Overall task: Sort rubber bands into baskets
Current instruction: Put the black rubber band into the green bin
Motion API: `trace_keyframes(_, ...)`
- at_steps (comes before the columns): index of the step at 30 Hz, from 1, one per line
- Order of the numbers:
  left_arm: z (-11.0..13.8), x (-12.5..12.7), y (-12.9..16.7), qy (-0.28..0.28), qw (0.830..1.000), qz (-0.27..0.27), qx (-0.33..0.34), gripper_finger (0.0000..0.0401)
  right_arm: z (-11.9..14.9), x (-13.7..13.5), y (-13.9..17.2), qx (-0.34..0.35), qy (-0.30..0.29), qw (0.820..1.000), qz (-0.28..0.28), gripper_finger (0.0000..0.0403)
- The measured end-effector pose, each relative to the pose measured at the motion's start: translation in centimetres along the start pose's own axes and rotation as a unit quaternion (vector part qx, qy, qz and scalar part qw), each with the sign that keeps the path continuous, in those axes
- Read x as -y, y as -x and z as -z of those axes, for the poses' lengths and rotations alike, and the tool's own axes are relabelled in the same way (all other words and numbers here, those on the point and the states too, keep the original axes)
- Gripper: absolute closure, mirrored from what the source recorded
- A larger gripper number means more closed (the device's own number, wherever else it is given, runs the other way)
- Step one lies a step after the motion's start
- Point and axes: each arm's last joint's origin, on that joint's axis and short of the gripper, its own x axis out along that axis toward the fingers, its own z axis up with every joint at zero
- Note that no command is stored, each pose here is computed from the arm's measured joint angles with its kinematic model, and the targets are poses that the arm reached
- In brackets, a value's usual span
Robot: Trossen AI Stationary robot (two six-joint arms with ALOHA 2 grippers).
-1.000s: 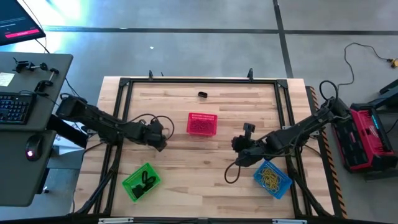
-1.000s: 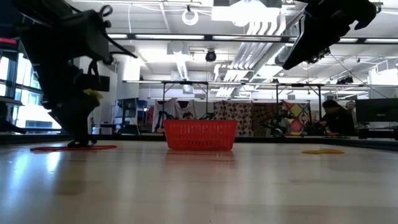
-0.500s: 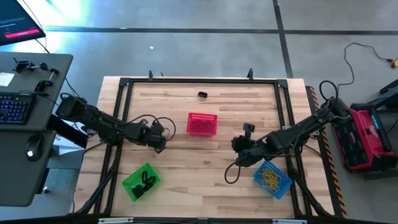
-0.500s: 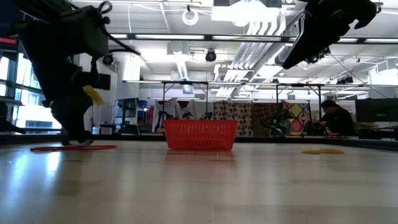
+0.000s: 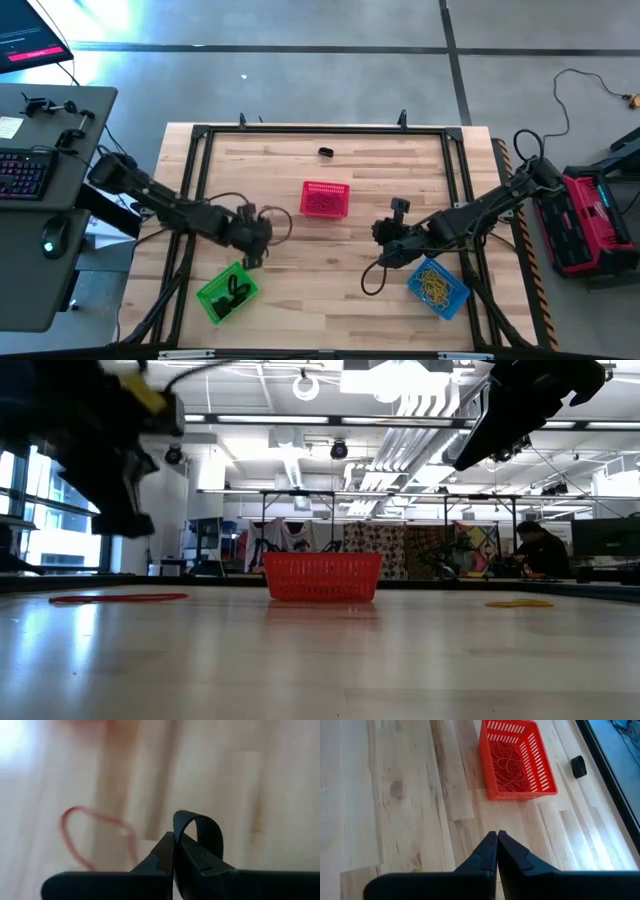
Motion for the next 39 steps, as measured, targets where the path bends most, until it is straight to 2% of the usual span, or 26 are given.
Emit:
trace_keyframes(6,-0.5,3.1,3.7,-0.068,0.996,0.058,0.008,0.04,0.0,-0.1,-0.2,0.001,-0.001,1.0,0.008,0.0403)
trace_keyframes(10,0.4,5.1,5.7,-0.109,0.988,0.112,-0.009,0.04,0.2,-0.5,-0.8,-0.008,0.011,1.0,0.013,0.0403)
trace_keyframes(13,1.5,6.4,6.4,-0.101,0.982,0.155,-0.037,0.04,0.3,-0.8,-1.3,-0.017,0.017,1.0,0.016,0.0403)
trace_keyframes(16,2.6,7.6,6.7,-0.074,0.98,0.173,-0.066,0.04,0.4,-1.3,-1.9,-0.025,0.023,0.999,0.017,0.0403)
trace_keyframes(21,4.1,9.3,6.2,-0.051,0.982,0.156,-0.09,0.04,0.5,-2.0,-2.8,-0.03,0.036,0.999,0.009,0.0403)
trace_keyframes(28,5.1,11.0,3.6,-0.02,0.985,0.106,-0.133,0.04,0.5,-2.2,-3.0,-0.029,0.049,0.998,0.007,0.0403)
trace_keyframes(34,5.5,11.5,2.1,-0.013,0.981,0.089,-0.172,0.0398,0.4,-2.2,-3.0,-0.026,0.054,0.998,0.006,0.0403)
trace_keyframes(39,5.5,11.5,2.2,-0.019,0.981,0.09,-0.171,0.0373,0.4,-2.2,-3.0,-0.025,0.054,0.998,0.006,0.0403)
